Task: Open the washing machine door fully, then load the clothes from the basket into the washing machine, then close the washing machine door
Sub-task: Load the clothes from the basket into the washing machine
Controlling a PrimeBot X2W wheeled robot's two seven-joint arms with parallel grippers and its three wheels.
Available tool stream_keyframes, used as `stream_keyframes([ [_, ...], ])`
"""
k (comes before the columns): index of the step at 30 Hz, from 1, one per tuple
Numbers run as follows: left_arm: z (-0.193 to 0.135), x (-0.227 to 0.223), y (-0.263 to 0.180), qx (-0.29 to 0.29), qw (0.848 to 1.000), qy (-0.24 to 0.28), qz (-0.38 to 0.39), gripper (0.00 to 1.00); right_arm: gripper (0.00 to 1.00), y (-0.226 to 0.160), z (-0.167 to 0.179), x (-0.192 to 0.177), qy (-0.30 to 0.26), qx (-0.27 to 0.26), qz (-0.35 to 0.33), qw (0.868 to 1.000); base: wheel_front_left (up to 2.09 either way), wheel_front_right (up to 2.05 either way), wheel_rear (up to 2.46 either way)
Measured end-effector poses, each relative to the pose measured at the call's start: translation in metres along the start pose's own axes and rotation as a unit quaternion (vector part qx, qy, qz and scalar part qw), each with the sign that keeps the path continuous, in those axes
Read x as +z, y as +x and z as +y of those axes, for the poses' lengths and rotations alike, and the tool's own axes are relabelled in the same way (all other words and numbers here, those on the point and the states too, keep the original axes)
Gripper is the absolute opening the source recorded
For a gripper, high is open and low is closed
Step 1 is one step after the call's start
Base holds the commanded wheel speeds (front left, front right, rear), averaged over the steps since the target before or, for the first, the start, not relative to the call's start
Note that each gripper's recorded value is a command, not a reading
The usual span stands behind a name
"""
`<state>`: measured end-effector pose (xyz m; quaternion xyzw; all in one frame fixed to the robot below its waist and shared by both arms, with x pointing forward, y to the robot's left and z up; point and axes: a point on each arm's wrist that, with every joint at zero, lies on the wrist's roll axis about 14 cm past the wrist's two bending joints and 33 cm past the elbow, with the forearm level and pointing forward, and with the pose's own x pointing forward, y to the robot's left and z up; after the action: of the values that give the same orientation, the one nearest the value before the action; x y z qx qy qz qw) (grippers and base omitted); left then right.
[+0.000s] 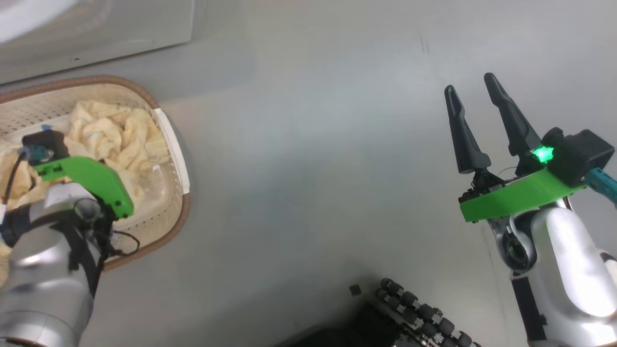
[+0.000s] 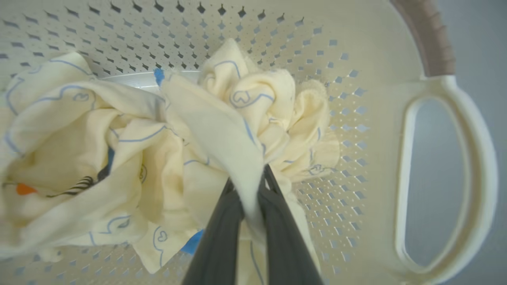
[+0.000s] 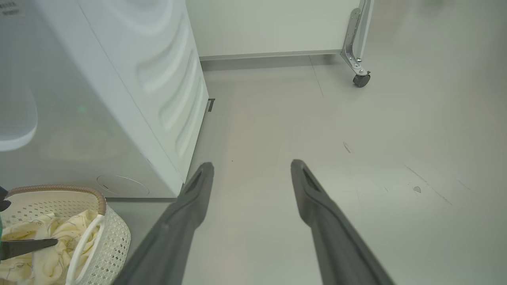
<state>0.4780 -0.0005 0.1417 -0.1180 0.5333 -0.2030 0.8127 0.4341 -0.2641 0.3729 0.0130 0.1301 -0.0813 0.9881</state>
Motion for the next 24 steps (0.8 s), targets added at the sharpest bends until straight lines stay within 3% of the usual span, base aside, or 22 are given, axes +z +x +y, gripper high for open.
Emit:
stream_keyframes([
  [11,-0.017,0.024,-0.074,0.002,0.994,0.013,-0.108,0.00,1.00,-0.005,0.029,0.037,0.005,0.041,-0.049,0.998,0.00,0.00,0.00],
  [24,-0.007,0.038,-0.162,0.031,0.975,0.035,-0.217,0.00,1.00,-0.029,0.060,0.063,0.025,0.084,-0.081,0.993,0.00,0.00,0.00],
])
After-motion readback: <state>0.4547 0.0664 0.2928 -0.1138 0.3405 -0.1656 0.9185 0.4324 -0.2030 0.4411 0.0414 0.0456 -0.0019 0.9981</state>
